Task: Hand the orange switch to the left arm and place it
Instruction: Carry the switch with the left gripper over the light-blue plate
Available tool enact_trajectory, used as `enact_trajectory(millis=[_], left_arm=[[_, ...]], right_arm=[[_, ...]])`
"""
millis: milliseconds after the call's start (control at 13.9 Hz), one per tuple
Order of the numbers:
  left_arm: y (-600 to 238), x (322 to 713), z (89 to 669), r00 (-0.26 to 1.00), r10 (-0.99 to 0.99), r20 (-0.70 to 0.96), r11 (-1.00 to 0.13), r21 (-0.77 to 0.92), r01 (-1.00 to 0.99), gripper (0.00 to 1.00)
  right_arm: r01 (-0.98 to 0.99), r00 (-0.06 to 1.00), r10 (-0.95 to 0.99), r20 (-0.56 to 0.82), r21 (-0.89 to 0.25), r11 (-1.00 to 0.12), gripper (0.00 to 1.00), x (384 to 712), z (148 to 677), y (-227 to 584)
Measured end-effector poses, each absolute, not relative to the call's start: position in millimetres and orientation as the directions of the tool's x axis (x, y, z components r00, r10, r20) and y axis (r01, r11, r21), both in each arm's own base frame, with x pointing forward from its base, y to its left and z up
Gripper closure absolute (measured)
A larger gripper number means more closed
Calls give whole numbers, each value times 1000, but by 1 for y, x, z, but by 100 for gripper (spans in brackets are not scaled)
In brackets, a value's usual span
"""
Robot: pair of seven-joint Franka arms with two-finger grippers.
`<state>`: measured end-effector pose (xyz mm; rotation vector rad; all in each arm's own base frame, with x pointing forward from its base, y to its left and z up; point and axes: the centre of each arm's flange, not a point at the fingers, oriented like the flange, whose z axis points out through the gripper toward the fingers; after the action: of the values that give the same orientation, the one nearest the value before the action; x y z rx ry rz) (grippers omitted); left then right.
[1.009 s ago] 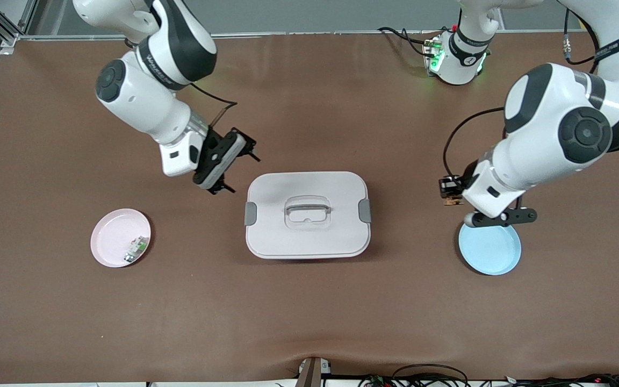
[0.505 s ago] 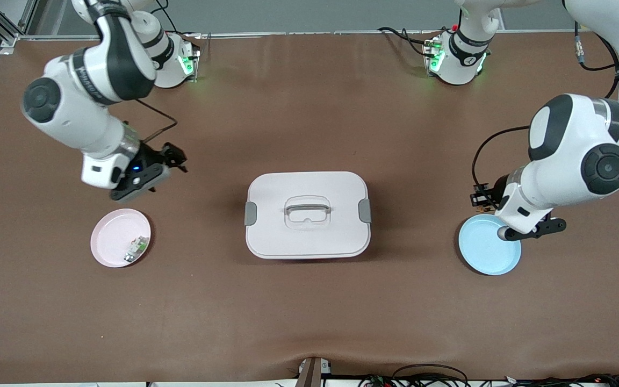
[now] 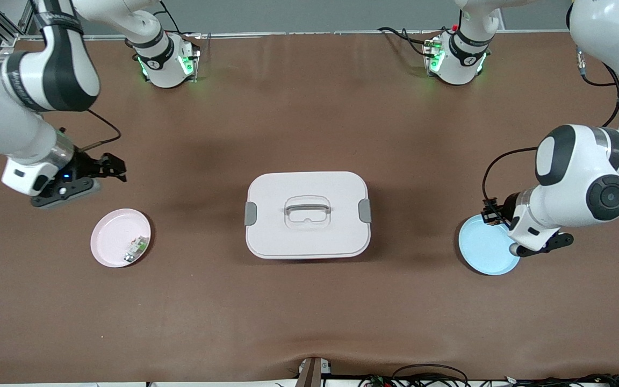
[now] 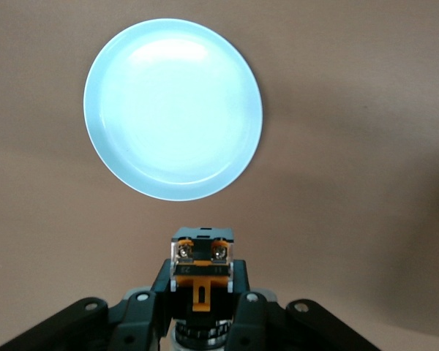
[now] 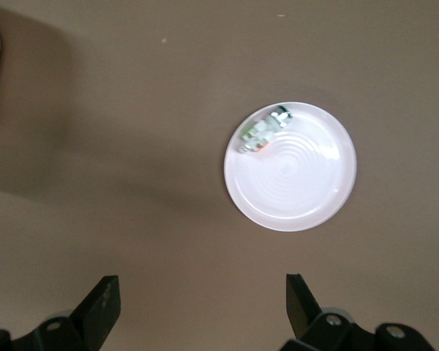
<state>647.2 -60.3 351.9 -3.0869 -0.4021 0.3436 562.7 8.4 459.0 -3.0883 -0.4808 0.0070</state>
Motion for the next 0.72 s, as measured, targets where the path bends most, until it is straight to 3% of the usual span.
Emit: enact_trajectory(millis=[721], left_arm=[[-32,649,277,945,263,-196,-965,-65,256,66]], right_arm=[[172,975,174,142,28,-985,0,584,594,-33]])
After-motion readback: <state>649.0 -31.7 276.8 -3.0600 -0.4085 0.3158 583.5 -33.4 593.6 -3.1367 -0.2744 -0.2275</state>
